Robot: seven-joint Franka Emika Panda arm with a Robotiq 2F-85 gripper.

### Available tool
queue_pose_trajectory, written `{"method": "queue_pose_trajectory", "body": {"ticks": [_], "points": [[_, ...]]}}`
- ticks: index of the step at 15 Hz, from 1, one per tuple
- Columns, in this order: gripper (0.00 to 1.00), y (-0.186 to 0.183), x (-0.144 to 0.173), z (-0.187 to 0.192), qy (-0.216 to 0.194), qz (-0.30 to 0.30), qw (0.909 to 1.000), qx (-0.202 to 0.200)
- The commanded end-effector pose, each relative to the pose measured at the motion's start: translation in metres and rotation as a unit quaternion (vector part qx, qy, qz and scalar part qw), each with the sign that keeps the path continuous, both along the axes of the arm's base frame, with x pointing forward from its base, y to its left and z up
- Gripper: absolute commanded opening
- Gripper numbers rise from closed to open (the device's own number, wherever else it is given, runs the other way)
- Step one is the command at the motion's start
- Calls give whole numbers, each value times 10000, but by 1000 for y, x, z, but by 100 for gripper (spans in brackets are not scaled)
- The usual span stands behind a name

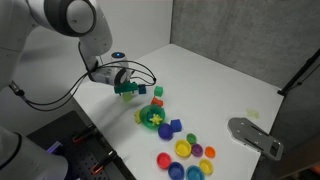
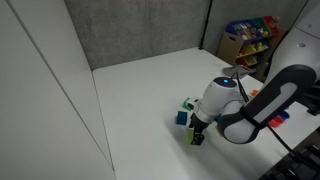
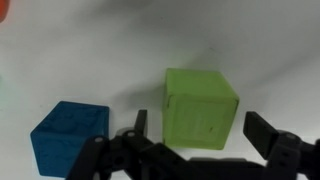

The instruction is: Pick up the light green block and place it in the green bowl

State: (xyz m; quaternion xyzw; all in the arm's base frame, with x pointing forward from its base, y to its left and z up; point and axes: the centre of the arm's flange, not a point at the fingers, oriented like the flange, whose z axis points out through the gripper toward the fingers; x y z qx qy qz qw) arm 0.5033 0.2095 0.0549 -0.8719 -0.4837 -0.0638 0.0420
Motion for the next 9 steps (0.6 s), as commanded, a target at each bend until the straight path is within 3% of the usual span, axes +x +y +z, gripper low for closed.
{"method": "queue_pose_trajectory", "body": {"ticks": [1, 5, 9], "points": [[66, 8, 11, -11, -157, -31, 9999, -2], [34, 2, 15, 5, -174, -229, 9996, -85], [31, -16, 27, 43, -396, -568, 9974, -219]]}}
